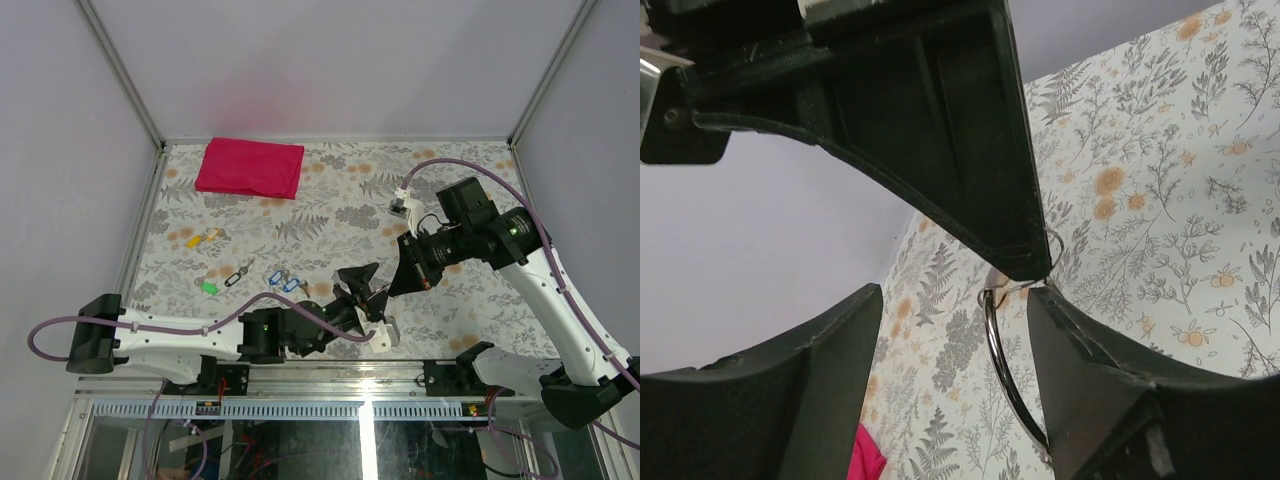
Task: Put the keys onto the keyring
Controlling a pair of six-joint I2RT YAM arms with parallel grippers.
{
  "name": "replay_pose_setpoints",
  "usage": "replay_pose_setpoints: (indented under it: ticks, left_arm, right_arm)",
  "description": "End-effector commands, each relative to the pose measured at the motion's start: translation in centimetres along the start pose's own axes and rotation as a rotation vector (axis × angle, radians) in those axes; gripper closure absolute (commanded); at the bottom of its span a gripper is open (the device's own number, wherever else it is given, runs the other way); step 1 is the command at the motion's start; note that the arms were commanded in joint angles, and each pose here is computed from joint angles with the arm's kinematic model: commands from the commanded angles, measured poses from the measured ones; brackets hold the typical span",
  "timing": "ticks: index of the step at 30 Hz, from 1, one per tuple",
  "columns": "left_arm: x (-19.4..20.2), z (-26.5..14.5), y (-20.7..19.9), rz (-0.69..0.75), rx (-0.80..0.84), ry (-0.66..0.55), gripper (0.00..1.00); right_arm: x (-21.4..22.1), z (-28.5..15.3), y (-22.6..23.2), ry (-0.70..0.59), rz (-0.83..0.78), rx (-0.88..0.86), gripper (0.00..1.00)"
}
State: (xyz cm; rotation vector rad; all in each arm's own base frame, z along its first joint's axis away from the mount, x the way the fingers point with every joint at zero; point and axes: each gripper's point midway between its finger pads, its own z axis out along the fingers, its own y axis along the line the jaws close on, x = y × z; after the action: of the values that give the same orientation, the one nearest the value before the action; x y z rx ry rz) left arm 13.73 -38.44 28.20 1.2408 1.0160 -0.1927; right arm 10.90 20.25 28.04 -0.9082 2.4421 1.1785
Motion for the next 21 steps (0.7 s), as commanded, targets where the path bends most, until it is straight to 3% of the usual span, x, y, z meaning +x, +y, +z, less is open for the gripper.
replay_pose_setpoints:
  ticks: [1, 21]
  left_arm:
    - [-2.9, 0.5, 1.6, -0.019, -0.036, -0.067, 0.42]
    - [-2.8, 1.0, 0.6, -0.01, 0.029, -0.04, 0.82]
  right_arm:
    - [0.0, -0.8, 1.9, -0.015, -0.027, -0.057, 1.0]
    - [0.2, -1.0, 2.0, -0.023, -0.041, -0.053, 0.96]
